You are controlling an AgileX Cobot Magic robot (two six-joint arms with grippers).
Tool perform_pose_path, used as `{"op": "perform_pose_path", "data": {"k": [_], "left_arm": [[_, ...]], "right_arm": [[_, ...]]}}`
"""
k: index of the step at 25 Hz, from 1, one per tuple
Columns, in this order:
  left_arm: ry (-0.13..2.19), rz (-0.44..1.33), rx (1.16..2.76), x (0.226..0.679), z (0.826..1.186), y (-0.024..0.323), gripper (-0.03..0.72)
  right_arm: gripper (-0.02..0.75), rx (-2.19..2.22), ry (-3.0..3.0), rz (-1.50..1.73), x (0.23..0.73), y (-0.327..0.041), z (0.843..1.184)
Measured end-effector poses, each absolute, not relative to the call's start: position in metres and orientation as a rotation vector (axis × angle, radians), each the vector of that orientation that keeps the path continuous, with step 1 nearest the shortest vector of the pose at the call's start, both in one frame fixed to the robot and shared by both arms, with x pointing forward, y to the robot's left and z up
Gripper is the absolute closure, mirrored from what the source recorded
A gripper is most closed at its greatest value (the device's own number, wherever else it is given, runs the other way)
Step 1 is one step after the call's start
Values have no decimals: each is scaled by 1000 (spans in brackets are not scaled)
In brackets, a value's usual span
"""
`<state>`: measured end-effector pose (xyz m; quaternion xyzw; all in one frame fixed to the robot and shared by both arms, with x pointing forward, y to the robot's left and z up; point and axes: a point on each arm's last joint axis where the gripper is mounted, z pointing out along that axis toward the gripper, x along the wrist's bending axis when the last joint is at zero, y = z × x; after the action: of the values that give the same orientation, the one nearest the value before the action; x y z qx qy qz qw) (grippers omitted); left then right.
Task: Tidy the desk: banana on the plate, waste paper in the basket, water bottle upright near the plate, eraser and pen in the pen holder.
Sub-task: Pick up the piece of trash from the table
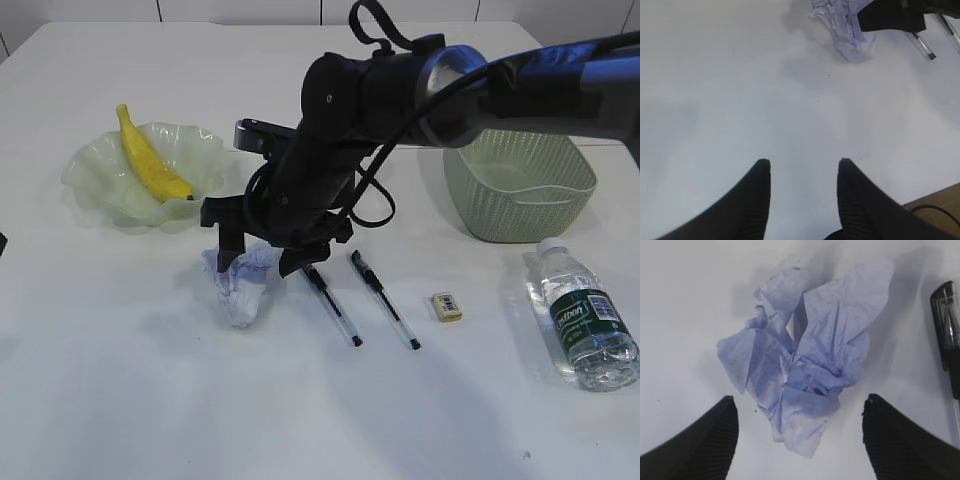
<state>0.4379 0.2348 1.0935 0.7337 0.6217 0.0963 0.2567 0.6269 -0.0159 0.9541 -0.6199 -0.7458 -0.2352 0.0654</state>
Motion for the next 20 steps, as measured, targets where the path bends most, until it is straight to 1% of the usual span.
{"op": "perform_pose_path", "data": {"k": [10, 15, 17, 20], "left_arm": [[1685, 275, 1996, 438, 1094, 236, 382], [1685, 278, 1997, 438, 1094, 236, 382], [1685, 278, 1997, 438, 1094, 236, 382], [1685, 278, 1997, 438, 1094, 236, 382]], "right_arm": [[162, -1895, -2182, -669, 629, -11, 929], [165, -1903, -2161, -674, 630, -10, 924], [194, -1904, -2158, -679, 631, -10, 925], [310, -1906, -2158, -689, 631, -10, 925]]}}
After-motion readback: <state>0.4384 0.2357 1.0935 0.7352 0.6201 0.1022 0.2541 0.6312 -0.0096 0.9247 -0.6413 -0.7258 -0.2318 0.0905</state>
